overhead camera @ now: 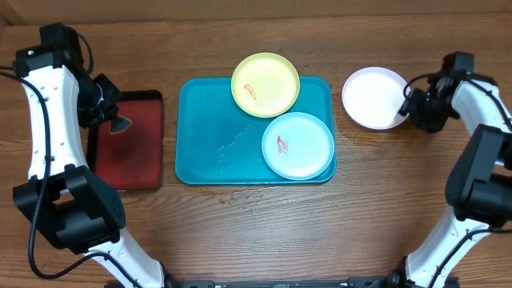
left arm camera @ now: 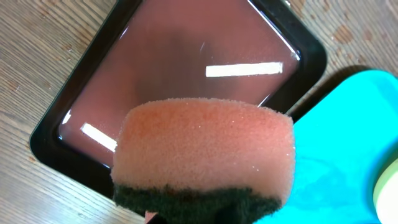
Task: Clean dirty plates on tray and stack at the side
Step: 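Set the white plate down on the table right of the tray, then move the right gripper to the yellow plate rim and grasp it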
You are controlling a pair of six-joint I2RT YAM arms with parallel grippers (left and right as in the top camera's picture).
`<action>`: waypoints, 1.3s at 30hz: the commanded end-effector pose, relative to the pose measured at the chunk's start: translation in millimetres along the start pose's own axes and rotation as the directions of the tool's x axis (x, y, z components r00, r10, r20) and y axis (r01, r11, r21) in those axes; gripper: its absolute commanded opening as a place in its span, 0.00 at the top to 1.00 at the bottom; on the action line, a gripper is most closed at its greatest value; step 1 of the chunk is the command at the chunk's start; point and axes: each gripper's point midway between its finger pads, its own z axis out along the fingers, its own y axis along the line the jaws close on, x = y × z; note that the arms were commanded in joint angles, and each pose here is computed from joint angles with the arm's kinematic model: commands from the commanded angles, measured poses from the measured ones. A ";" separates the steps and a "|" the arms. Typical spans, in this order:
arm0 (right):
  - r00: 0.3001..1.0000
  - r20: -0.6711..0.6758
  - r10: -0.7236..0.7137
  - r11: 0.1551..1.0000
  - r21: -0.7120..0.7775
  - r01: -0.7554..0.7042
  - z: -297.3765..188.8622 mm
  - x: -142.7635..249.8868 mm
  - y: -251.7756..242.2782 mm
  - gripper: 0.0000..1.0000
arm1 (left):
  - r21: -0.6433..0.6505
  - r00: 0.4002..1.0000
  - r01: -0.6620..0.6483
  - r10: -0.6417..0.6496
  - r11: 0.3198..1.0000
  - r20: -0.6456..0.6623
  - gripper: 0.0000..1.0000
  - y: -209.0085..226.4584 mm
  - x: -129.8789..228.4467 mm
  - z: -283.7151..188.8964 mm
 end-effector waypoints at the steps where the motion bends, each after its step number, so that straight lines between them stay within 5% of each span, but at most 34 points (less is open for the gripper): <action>1: 0.969 0.213 -0.122 0.989 -0.054 0.137 -89.4 -32.1 50.8 0.28 | 0.003 1.000 0.005 -0.005 1.000 0.003 0.93 -2.9 -1.1 3.5; 8: 0.882 0.374 -0.286 0.920 -0.149 0.362 -137.6 -19.6 153.4 0.04 | 0.013 1.000 0.004 -0.004 1.000 0.023 0.94 -5.4 -6.1 3.7; 17: 0.784 0.421 -0.455 0.798 -0.197 0.569 -93.4 23.7 264.9 0.00 | 0.012 0.998 0.004 -0.004 1.000 0.066 0.92 -5.4 -15.4 28.7; 32: 0.756 0.383 -0.531 0.748 -0.207 0.630 11.7 45.7 308.1 0.01 | 0.009 0.999 0.005 -0.006 1.000 0.050 0.96 6.9 4.8 106.6; 39: 0.647 0.426 -0.633 0.647 -0.168 0.744 32.9 58.6 328.2 0.04 | -0.023 0.998 0.007 -0.005 1.000 0.067 0.93 16.0 8.5 122.0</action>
